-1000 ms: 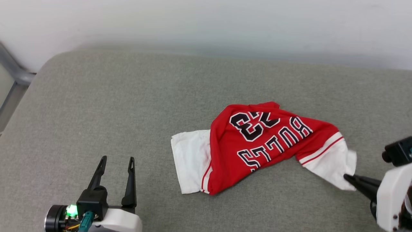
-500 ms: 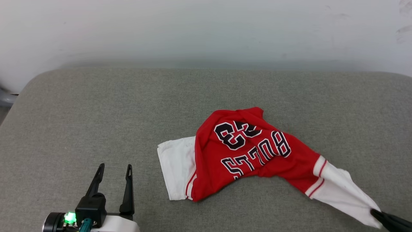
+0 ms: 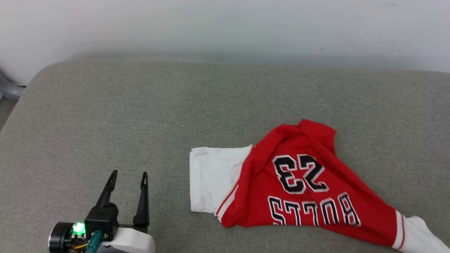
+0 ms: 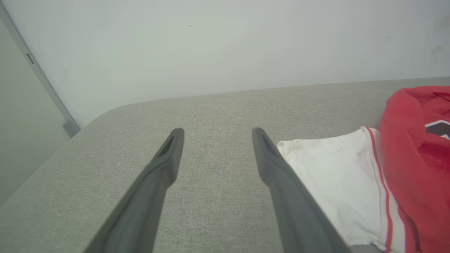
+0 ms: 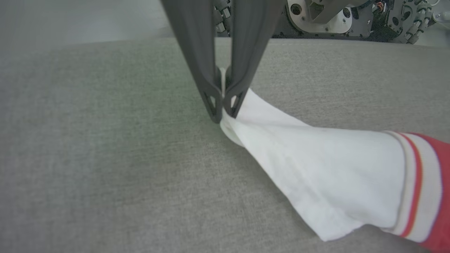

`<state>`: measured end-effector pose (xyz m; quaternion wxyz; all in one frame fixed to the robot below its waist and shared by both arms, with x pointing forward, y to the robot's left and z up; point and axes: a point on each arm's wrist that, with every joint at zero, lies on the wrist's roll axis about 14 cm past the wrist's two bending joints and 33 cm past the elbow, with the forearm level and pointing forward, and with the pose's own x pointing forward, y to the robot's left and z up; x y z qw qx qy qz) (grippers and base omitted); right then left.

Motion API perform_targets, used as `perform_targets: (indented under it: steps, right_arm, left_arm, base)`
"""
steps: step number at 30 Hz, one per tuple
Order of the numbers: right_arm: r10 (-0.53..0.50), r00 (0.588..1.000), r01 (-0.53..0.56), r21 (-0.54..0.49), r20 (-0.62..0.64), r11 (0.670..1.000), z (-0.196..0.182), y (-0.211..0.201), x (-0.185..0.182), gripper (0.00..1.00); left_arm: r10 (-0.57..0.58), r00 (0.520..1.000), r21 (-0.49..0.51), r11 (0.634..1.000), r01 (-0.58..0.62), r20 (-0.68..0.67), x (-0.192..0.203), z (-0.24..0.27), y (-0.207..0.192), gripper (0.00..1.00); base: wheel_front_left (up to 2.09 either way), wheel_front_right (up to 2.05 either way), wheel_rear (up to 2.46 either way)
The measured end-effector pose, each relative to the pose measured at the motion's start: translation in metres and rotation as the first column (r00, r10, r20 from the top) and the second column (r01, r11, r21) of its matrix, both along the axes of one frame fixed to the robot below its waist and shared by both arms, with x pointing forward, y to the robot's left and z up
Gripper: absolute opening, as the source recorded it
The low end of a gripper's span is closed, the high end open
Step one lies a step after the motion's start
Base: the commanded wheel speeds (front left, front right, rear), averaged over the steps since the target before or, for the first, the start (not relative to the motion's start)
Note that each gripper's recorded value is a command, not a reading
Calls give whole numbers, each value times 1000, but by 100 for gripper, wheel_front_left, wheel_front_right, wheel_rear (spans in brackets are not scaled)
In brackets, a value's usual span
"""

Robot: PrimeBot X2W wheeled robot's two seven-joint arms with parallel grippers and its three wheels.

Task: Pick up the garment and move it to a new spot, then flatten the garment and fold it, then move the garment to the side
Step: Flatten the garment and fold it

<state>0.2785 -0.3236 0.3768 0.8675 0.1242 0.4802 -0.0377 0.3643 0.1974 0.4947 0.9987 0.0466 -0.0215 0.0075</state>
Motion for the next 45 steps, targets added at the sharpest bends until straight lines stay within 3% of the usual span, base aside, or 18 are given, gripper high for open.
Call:
perform_targets:
  steps: [3,6,7,8,9,15,18,21,22,23,24,26,27,28,32,35,38,45]
  right_arm:
    - [3,999,-4,-31,-53,1000,-15,-4,-6,0]
    - [2,1000,-3,-40,-20,999,-15,-3,1,0]
    - [6,1000,-6,-44,6,999,-12,-3,5,29]
    - [17,999,-15,-52,38,999,-8,-1,11,86]
    - [25,996,-20,-60,85,998,-1,0,18,100]
    - [88,924,-45,-122,372,991,62,5,57,100]
    - [125,856,-58,-148,501,987,96,14,71,100]
    - [159,764,-55,-182,626,982,128,27,83,100]
    - [159,764,-55,-182,626,982,128,27,83,100]
    - [182,696,-53,-203,695,978,148,39,91,100]
    - [182,696,-53,-203,695,978,148,39,91,100]
    - [190,627,-38,-214,755,976,163,50,96,100]
    - [204,566,-28,-229,798,973,176,61,99,100]
    - [204,566,-28,-229,798,973,176,61,99,100]
    - [211,444,-3,-234,871,972,196,84,104,100]
    - [193,382,8,-213,904,977,203,99,104,100]
    - [176,349,11,-192,920,981,203,112,103,100]
    - [183,384,-24,-188,905,982,183,136,98,100]
  left_arm:
    - [12,1000,2,1000,-12,2,0,1,5,100]
    - [21,1000,3,1000,-21,1,-2,1,8,100]
    - [22,1000,2,1000,-22,4,-2,2,8,100]
    - [23,1000,1,1000,-23,7,-3,3,8,100]
    - [26,1000,1,1000,-26,8,-4,3,9,100]
    - [27,999,2,1000,-27,22,-10,7,8,100]
    - [22,999,4,1000,-23,30,-11,10,7,100]
    - [19,999,6,1000,-19,30,-11,10,7,100]
    - [19,999,6,1000,-19,30,-11,10,7,100]
    - [18,999,8,1000,-18,30,-11,10,7,100]
    - [18,999,8,1000,-18,30,-11,10,7,100]
    - [17,999,10,1000,-17,32,-11,11,7,100]
    - [16,999,12,1000,-16,34,-11,11,6,100]
    - [16,999,12,1000,-16,34,-11,11,6,100]
    - [16,999,17,1000,-17,35,-12,12,8,100]
    - [12,999,22,1000,-13,45,-10,16,9,100]
    - [0,998,26,1000,-1,60,-7,21,10,100]
    - [-120,989,73,991,113,86,19,38,6,100]
  base:
    - [0,0,0]
    - [0,0,0]
    - [0,0,0]
    - [0,0,0]
    - [0,0,0]
    - [0,0,0]
    - [0,0,0]
    - [0,0,0]
    - [0,0,0]
    - [0,0,0]
    - [0,0,0]
    - [0,0,0]
    - [0,0,0]
    - [0,0,0]
    - [0,0,0]
    - [0,0,0]
    - [0,0,0]
    - [0,0,0]
